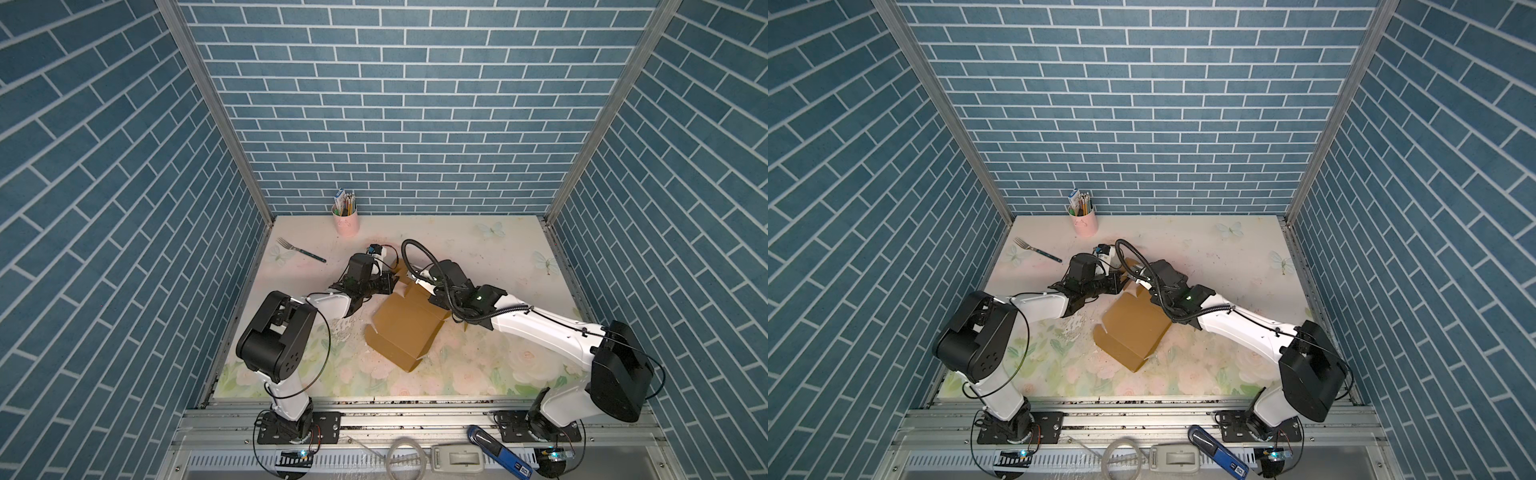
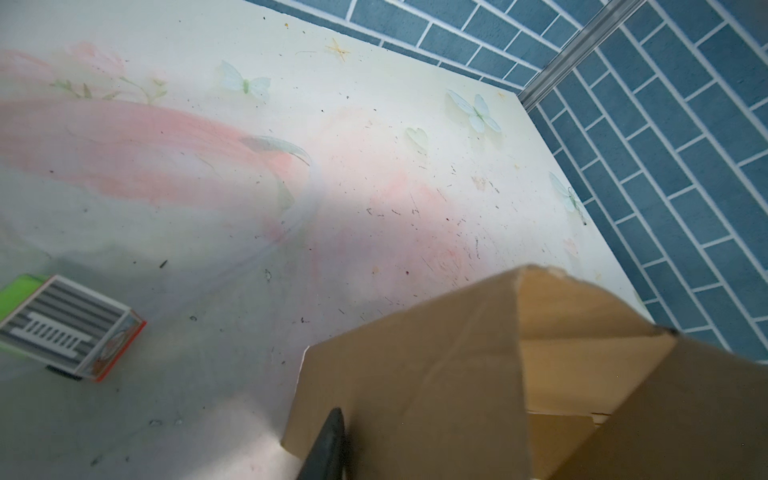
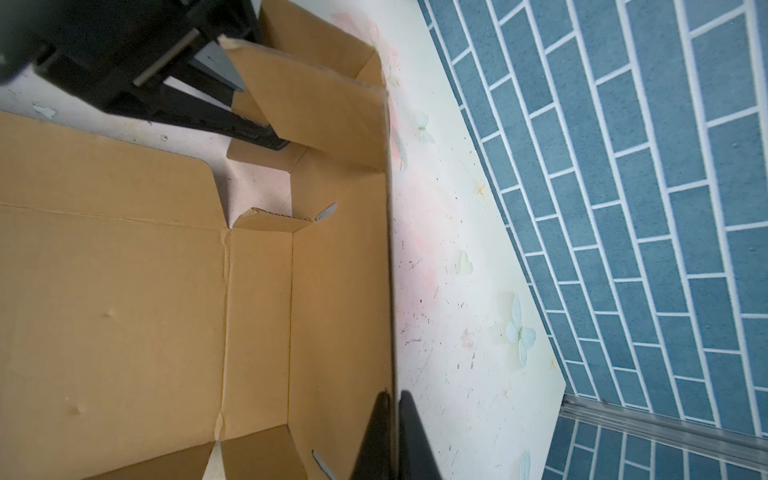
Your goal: Fold the paper box
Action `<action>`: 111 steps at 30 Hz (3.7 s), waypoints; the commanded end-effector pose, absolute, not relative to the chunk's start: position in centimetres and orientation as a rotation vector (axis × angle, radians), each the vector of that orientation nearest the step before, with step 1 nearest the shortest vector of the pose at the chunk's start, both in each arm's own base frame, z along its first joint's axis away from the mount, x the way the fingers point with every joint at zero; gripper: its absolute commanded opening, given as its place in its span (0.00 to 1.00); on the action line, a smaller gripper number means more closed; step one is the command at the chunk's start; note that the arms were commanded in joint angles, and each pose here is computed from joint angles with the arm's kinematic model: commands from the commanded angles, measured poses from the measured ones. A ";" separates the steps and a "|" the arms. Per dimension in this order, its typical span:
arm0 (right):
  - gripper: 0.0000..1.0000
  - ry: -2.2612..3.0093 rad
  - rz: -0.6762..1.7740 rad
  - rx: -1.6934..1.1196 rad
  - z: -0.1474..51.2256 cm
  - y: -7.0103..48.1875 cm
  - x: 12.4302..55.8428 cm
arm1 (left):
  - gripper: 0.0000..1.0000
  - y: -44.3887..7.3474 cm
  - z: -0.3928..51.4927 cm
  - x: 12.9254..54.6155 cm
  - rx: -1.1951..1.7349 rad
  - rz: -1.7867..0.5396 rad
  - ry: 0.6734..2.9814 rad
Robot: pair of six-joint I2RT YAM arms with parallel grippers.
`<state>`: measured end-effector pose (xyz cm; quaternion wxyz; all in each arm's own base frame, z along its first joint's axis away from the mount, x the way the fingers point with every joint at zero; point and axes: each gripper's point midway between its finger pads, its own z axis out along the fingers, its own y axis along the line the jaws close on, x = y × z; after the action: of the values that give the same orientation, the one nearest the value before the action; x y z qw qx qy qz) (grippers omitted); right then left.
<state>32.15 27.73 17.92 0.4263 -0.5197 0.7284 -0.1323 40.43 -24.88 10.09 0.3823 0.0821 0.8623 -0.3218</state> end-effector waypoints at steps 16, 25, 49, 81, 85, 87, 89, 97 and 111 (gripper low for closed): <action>0.08 1.871 -0.336 -1.299 16.5 26.7 32.2 | 0.09 -26.2 13.6 40.6 0.252 -0.821 2.156; 0.08 1.882 -0.364 -1.290 16.3 26.5 32.5 | 0.09 -27.0 14.6 40.4 0.262 -0.840 2.154; 0.08 1.886 -0.434 -1.252 15.8 26.2 34.0 | 0.08 -29.4 15.1 38.0 0.238 -0.927 2.190; 0.08 1.888 -0.440 -1.233 15.4 25.9 34.5 | 0.09 -31.8 15.5 36.8 0.218 -0.987 2.238; 0.08 1.891 -0.449 -1.228 15.3 25.9 34.7 | 0.09 -32.9 15.6 36.3 0.229 -0.997 2.245; 0.08 1.892 -0.451 -1.227 15.3 25.9 34.7 | 0.10 -33.5 15.7 36.0 0.249 -0.991 2.249; 0.08 1.892 -0.451 -1.225 15.2 25.8 34.6 | 0.10 -34.0 15.5 35.6 0.261 -0.993 2.252; 0.08 1.892 -0.451 -1.225 15.1 25.4 34.2 | 0.12 -34.7 15.1 34.5 0.257 -1.002 2.250; 0.08 1.877 -0.387 -1.206 15.7 25.3 33.3 | 0.25 -35.1 15.0 33.6 0.324 -0.963 2.234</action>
<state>34.43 23.69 15.87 0.4141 -0.4701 0.7518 -0.2055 34.66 -33.90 12.97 0.3193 0.0900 0.8793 -0.3417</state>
